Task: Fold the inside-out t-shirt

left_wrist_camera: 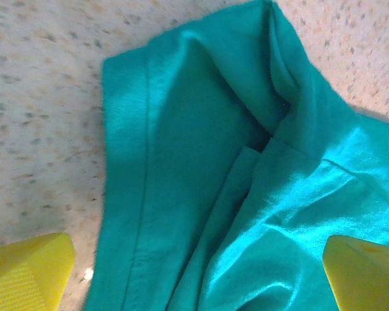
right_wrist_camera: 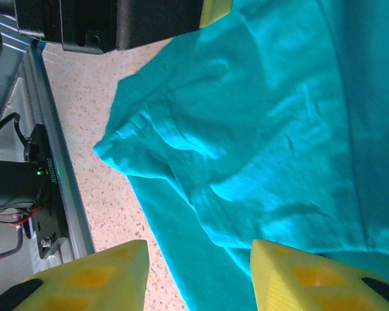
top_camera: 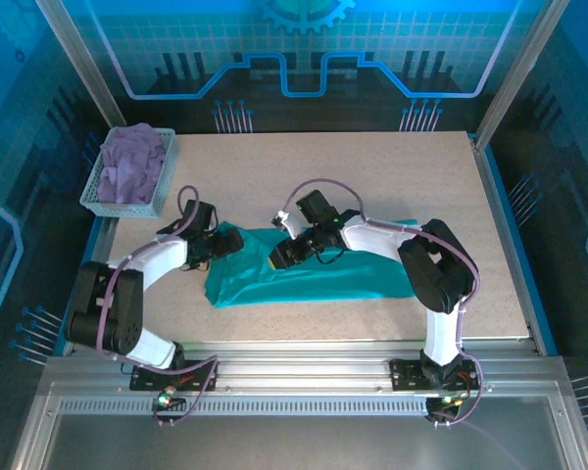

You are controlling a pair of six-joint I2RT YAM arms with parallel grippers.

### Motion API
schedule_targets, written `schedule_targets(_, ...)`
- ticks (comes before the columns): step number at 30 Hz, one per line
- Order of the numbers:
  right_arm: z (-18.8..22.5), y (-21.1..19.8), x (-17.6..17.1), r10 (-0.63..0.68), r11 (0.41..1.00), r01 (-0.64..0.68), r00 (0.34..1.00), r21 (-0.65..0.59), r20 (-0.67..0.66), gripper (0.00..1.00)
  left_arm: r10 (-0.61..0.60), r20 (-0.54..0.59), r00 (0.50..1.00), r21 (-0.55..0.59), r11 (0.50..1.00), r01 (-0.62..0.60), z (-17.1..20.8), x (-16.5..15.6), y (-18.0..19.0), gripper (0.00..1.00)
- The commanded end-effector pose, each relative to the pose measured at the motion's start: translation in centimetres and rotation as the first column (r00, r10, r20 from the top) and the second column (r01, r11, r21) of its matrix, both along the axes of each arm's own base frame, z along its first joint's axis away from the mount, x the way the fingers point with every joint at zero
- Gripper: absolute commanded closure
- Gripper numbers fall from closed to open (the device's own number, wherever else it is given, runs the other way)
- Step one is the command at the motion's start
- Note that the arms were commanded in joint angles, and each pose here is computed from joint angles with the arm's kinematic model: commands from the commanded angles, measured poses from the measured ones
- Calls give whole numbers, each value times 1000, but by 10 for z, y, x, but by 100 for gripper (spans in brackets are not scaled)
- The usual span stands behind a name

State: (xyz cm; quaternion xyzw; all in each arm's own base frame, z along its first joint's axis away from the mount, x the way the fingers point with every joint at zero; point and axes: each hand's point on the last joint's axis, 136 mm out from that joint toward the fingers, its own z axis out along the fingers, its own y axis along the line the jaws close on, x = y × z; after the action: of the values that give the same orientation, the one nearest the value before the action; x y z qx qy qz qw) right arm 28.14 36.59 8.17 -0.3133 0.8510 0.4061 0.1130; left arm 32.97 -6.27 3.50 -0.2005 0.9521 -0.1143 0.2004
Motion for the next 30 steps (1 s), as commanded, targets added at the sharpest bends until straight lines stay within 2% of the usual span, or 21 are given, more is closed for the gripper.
schedule_targets(1,14,-6,1,-10,999,9,1000,46,17,55,-63,-43,997,18,998,63,-11,0,-10,1)
schedule_targets(6,16,-18,3,-38,998,38,999,49,15,55,-145,-67,987,0,989,145,-23,-7,-39,4)
schedule_targets(11,19,-28,6,-65,997,64,998,48,22,55,-209,-60,976,-76,976,204,-29,-17,-73,17)
schedule_targets(18,15,-32,8,-80,996,79,997,42,11,56,-221,-49,974,-112,970,214,-32,-22,-87,43)
schedule_targets(24,9,-33,10,-88,996,88,996,27,1,57,-222,-36,974,-105,971,217,-33,-22,-85,71)
schedule_targets(26,8,-34,10,-90,996,90,996,23,0,57,-223,-25,975,-91,971,219,-32,-21,-83,81)
schedule_targets(28,9,-36,11,-94,995,94,996,18,0,57,-223,-8,975,-69,973,222,-29,-18,-80,97)
schedule_targets(30,12,-38,12,-98,995,98,995,14,7,58,-219,8,976,-42,975,219,-25,-16,-75,100)
